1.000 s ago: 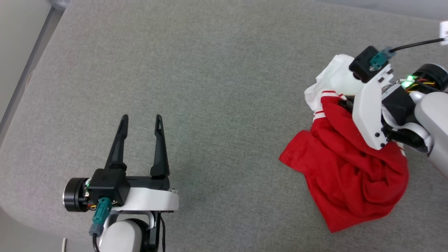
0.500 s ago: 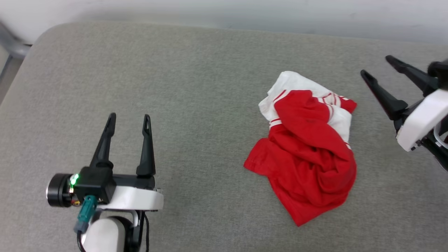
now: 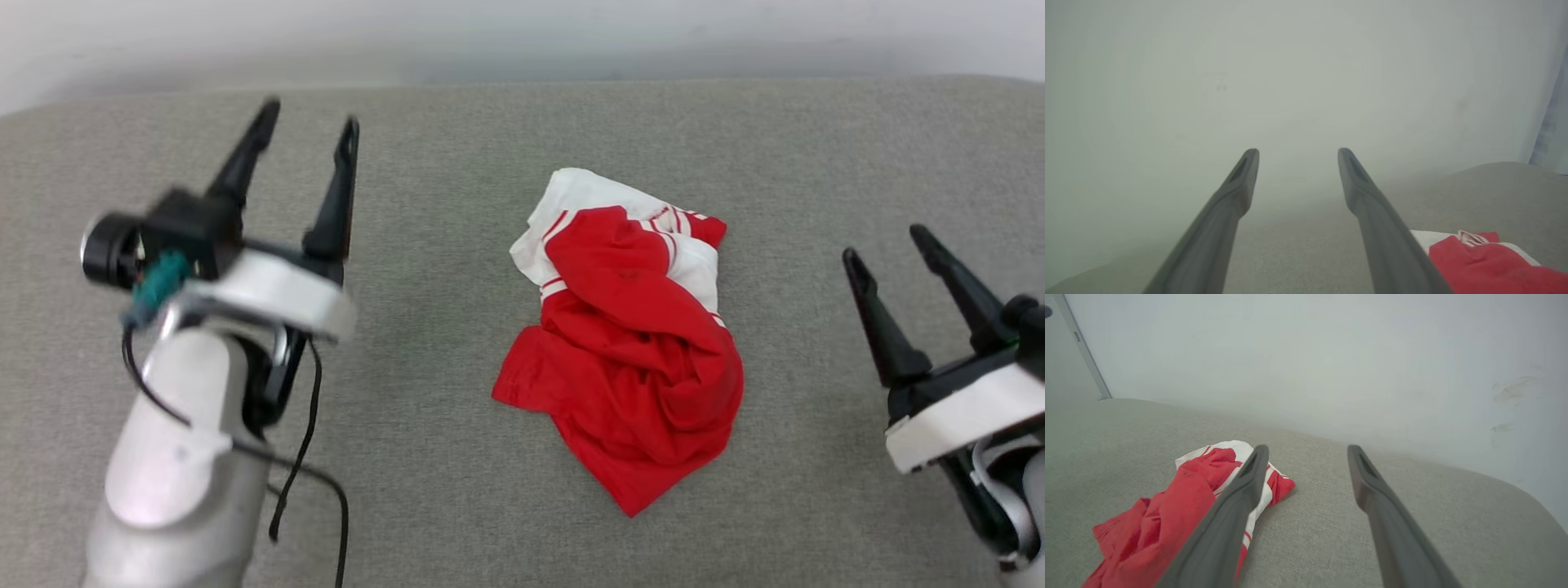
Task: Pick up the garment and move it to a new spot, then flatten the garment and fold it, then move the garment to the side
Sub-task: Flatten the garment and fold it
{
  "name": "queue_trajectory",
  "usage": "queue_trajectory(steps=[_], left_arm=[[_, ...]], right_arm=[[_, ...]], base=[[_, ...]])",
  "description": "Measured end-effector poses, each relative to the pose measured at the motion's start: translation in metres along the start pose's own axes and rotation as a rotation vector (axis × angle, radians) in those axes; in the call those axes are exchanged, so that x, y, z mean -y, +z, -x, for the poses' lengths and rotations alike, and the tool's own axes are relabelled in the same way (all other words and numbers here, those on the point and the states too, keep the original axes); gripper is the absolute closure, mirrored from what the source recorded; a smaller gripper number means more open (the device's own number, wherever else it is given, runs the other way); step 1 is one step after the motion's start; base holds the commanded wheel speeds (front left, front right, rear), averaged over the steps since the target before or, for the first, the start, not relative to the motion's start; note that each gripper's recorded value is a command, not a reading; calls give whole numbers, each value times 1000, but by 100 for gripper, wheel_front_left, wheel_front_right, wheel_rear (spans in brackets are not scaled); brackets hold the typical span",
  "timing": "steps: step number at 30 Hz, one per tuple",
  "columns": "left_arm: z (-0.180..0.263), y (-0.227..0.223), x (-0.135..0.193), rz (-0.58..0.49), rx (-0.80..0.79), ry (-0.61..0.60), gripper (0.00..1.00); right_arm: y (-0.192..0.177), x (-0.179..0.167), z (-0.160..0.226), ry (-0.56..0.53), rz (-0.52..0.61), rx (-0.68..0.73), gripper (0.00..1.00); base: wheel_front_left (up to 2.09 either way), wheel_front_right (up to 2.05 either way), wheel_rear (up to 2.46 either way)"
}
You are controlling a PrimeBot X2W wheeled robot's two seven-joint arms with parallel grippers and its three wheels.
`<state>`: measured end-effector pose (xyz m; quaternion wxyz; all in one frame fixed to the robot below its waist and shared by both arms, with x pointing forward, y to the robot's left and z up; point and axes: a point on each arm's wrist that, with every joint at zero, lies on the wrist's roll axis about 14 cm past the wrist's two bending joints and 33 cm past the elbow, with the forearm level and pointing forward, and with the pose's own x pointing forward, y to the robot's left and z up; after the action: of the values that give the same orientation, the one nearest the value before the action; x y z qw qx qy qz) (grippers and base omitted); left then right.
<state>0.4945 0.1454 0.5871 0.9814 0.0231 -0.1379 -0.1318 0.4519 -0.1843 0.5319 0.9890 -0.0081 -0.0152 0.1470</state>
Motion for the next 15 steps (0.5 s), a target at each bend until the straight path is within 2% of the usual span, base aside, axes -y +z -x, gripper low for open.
queue_trajectory(steps=[2, 8, 15], left_arm=[[-23, 5, 9, 30, -12, -48, 0], [-73, -16, 46, 98, -224, -238, 0], [-97, -70, 95, 128, -599, -431, 0]], right_arm=[[-3, -1, 9, -24, -7, -11, 0], [-12, -2, 23, -76, -26, -50, 0], [-25, 3, 25, -109, -25, -90, 0]], base=[[0, 0, 0], [0, 0, 0], [0, 0, 0]])
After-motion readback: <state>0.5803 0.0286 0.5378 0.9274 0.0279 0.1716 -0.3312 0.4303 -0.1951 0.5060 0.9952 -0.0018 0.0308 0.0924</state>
